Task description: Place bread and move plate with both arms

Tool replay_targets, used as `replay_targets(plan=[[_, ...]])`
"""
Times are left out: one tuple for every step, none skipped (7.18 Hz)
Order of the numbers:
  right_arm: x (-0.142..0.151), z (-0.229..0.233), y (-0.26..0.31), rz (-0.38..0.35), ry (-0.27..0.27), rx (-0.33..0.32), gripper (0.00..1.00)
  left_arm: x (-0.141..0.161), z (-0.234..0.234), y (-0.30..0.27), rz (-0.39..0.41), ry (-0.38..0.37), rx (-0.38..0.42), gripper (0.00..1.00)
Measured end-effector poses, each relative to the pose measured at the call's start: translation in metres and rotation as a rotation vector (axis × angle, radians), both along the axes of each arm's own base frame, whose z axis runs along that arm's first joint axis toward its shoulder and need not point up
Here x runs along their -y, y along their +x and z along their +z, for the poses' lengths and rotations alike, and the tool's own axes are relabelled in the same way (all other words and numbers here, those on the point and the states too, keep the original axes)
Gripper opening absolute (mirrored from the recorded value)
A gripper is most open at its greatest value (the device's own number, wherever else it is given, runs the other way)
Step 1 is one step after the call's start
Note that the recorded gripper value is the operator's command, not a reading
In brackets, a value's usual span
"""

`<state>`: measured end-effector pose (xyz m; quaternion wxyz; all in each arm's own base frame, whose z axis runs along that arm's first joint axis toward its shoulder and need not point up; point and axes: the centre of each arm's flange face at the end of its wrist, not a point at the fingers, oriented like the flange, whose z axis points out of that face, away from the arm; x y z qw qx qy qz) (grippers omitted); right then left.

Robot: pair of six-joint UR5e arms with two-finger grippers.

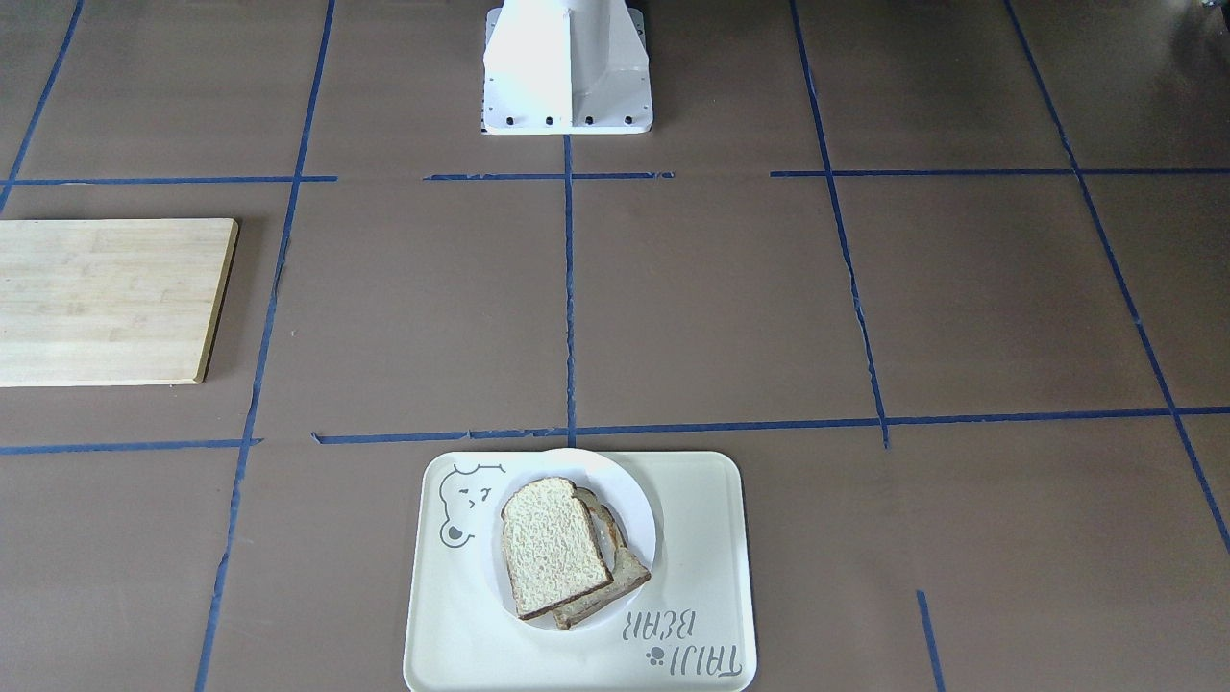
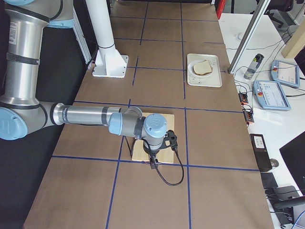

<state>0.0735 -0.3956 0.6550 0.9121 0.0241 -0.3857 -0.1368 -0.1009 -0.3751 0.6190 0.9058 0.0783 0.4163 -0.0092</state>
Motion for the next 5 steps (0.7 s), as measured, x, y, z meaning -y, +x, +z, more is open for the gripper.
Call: replay_targets(plan=[[0.000, 0.000, 0.000, 0.000, 0.000, 0.000, 1.00, -0.001, 0.006, -0.008, -0.014, -0.011, 0.067, 1.00], [0.000, 0.000, 0.000, 0.000, 0.000, 0.000, 1.00, -0.009, 0.019, -0.009, -0.017, -0.038, 0.090, 1.00], [0.000, 0.000, 0.000, -0.001, 0.000, 0.000, 1.00, -0.021, 0.034, -0.008, -0.014, -0.070, 0.095, 1.00], [-0.001, 0.001, 0.000, -0.002, 0.000, 0.000, 1.00, -0.028, 0.042, -0.007, -0.009, -0.089, 0.095, 1.00], [-0.001, 0.002, 0.000, -0.003, -0.001, 0.000, 1.00, -0.030, 0.046, -0.004, 0.001, -0.095, 0.096, 1.00]])
